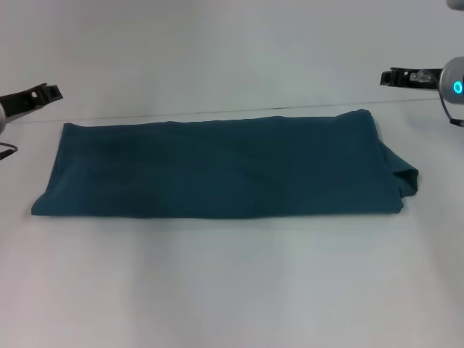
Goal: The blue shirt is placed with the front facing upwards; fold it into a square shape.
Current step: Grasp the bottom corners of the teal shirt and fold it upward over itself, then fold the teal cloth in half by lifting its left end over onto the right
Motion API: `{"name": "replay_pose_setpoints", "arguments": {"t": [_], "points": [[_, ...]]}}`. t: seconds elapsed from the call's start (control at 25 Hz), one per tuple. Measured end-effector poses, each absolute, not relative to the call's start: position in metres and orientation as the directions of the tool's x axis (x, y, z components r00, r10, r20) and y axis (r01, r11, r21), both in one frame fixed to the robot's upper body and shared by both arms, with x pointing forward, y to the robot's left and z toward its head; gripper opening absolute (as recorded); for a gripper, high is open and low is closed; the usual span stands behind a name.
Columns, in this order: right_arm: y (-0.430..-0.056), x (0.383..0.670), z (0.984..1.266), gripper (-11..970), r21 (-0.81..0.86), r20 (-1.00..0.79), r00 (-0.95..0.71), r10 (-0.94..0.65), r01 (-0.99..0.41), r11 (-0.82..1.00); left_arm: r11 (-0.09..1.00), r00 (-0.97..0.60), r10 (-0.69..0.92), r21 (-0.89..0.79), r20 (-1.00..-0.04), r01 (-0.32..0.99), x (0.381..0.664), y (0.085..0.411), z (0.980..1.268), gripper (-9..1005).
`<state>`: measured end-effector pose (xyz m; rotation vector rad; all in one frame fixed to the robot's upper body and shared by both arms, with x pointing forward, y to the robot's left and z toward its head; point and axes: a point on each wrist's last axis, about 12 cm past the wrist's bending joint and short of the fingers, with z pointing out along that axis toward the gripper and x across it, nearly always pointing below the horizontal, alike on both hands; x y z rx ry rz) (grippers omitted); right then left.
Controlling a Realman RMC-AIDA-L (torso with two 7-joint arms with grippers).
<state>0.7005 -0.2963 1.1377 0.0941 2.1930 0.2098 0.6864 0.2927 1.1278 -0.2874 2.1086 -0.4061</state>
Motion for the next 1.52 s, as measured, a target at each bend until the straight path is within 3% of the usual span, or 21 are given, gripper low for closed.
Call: {"name": "replay_pose_setpoints", "arguments": {"t": [0.4,0.48,0.52,0.76,1.2,1.52], "points": [[-0.31,0.695,1.146,552,0.267,-0.768,-0.606,0.208,-0.009,0.964,0.893,-0.538,-0.409,-0.444,-0.737,-0.07,0.68,0.307,1.13,471],[-0.316,0.688,1.149,606,0.317,-0.762,-0.601,0.243,-0.018,0.948,0.88,-0.54,-0.424,-0.472,-0.727,-0.057,0.676,0.31,1.133,631],[-0.319,0.683,1.15,605,0.343,-0.758,-0.599,0.258,-0.03,0.939,0.872,-0.539,-0.435,-0.488,-0.722,-0.049,0.674,0.313,1.135,711],[-0.333,0.64,1.147,597,0.514,-0.729,-0.601,0.327,-0.165,0.841,0.77,-0.602,-0.499,-0.637,-0.623,0.021,0.647,0.32,1.136,831],[-0.351,0.551,1.111,591,0.69,-0.692,-0.593,0.412,-0.375,0.62,0.592,-0.656,-0.609,-0.806,-0.445,-0.002,0.606,0.331,1.111,831],[-0.347,0.53,1.082,591,0.743,-0.635,-0.639,0.434,-0.352,0.569,0.546,-0.64,-0.67,-0.834,-0.377,-0.08,0.598,0.325,1.084,829]]}}
